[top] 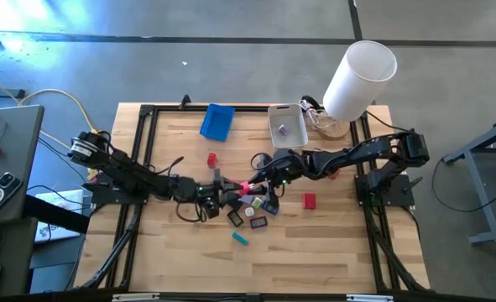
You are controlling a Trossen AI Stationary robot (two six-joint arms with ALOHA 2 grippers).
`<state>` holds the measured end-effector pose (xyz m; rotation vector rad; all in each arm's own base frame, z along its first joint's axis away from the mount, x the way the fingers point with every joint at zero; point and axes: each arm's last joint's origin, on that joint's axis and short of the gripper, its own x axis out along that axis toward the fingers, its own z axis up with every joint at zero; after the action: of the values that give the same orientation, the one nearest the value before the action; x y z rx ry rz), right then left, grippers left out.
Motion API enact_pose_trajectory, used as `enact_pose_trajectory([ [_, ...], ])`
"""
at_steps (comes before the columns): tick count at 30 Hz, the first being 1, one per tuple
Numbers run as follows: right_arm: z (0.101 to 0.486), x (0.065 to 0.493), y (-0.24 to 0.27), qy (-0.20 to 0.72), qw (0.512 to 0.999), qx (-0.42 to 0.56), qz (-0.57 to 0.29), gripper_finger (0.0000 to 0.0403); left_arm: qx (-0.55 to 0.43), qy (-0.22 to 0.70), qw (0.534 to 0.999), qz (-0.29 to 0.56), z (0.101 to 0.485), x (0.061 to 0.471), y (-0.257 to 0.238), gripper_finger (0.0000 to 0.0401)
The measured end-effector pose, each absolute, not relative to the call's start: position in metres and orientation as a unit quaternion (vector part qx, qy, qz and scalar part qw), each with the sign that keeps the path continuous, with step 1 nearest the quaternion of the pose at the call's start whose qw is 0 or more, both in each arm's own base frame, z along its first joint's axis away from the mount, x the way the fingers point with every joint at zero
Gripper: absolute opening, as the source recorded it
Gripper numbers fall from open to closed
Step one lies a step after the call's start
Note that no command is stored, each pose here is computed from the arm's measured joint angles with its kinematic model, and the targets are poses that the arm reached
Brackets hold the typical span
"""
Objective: Pick & Place Office items
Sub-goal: Put the right pink charger adapter into the white bin
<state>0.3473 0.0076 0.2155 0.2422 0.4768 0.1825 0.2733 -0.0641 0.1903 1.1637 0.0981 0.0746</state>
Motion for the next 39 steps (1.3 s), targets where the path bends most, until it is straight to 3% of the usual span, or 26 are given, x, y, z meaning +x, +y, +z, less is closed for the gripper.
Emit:
enact_pose_trajectory([
  [15,0.223,0.350,0.008,0.194,0.969,0.113,0.101,0.0137,0.537,0.006,0.841,0.063,0.200,0.274,-0.063,0.0210],
  [26,0.224,0.350,0.008,0.192,0.969,0.115,0.103,0.0142,0.535,0.005,0.842,0.063,0.200,0.273,-0.063,0.0148],
  [39,0.220,0.350,0.007,0.206,0.970,0.117,0.059,0.0209,0.518,0.026,0.849,0.095,0.200,0.269,-0.075,0.0145],
])
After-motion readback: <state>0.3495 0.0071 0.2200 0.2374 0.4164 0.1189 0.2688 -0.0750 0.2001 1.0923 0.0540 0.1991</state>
